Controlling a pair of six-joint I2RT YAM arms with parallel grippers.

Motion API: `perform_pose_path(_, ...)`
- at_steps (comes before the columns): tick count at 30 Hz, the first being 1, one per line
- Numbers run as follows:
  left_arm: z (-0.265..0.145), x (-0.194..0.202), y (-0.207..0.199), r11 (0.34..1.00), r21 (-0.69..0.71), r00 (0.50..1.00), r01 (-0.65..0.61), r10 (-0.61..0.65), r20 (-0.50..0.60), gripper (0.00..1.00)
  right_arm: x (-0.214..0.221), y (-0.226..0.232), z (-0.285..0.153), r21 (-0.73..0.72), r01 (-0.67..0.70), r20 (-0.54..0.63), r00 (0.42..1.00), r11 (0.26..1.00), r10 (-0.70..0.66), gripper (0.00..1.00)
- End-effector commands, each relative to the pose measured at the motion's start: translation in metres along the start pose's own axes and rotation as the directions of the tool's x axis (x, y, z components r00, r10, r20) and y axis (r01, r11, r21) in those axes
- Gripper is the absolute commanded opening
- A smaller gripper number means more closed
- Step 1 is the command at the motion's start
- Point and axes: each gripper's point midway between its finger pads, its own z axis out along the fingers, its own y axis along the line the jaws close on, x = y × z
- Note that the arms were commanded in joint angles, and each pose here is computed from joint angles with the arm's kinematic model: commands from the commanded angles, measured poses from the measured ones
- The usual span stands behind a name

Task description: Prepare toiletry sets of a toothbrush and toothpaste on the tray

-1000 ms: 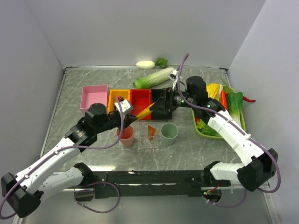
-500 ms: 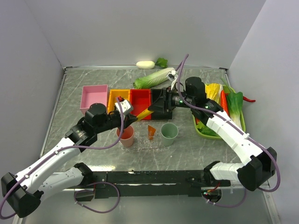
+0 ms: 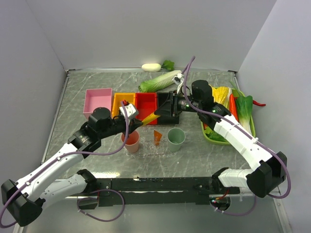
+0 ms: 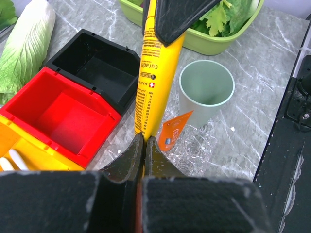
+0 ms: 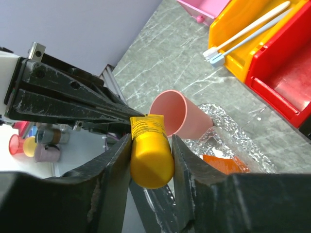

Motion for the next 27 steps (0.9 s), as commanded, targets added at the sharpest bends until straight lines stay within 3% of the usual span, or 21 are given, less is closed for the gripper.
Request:
perform_pose_path(1,0.000,-0.023,0.000,1.000,-0.004,0.996,-0.027,0.027,0.088,0.01,0.001,0.006,0.004,-0.044,0.016,0.004,1.000,0.999,-0.016,0.33)
perform_pose_path(6,-0.001,-0.026,0.002,1.000,-0.014,0.995,-0.015,0.017,0.096,0.05,-0.001,0.011,0.002,-0.059,0.012,0.014,1.000,0.998,-0.011,0.06)
perform_pose_path(7,-0.001,-0.027,0.002,1.000,-0.016,0.995,-0.012,0.014,0.100,0.19,-0.002,0.013,0.001,-0.061,0.014,0.018,1.000,0.998,-0.013,0.03)
perform_pose_path(9,-0.002,-0.029,0.001,1.000,-0.017,0.994,-0.003,0.004,0.105,0.38,-0.004,0.017,-0.002,-0.068,0.015,0.027,1.000,0.998,-0.014,0.00)
perform_pose_path(10,-0.003,-0.030,0.001,1.000,-0.017,0.994,-0.002,0.004,0.108,0.53,-0.005,0.020,-0.003,-0.073,0.019,0.036,0.999,0.997,-0.016,0.00)
perform_pose_path(12,-0.006,-0.033,0.000,1.000,-0.017,0.993,0.002,0.000,0.122,0.69,-0.008,0.023,-0.007,-0.073,0.009,0.051,0.999,0.997,-0.005,0.00)
perform_pose_path(13,-0.007,-0.036,0.000,1.000,-0.018,0.991,0.001,0.001,0.135,0.81,-0.010,0.026,-0.010,-0.077,0.010,0.063,0.998,0.997,-0.005,0.00)
perform_pose_path(16,-0.016,-0.048,-0.004,1.000,-0.005,0.982,-0.005,0.006,0.187,0.94,-0.017,0.037,-0.017,-0.099,0.002,0.091,0.996,0.995,0.007,0.00)
perform_pose_path(19,-0.031,-0.062,-0.010,1.000,0.017,0.968,0.025,-0.029,0.250,0.99,-0.024,0.050,-0.027,-0.137,-0.015,0.119,0.992,0.990,0.031,0.00)
perform_pose_path(24,-0.063,-0.089,-0.020,0.998,0.031,0.913,0.054,-0.062,0.403,0.99,-0.036,0.077,-0.046,-0.259,-0.024,0.164,0.984,0.966,0.069,0.00)
perform_pose_path(27,-0.070,-0.092,-0.034,0.993,0.103,0.897,0.065,-0.103,0.430,0.97,-0.039,0.095,-0.058,-0.340,-0.026,0.166,0.982,0.940,0.088,0.00)
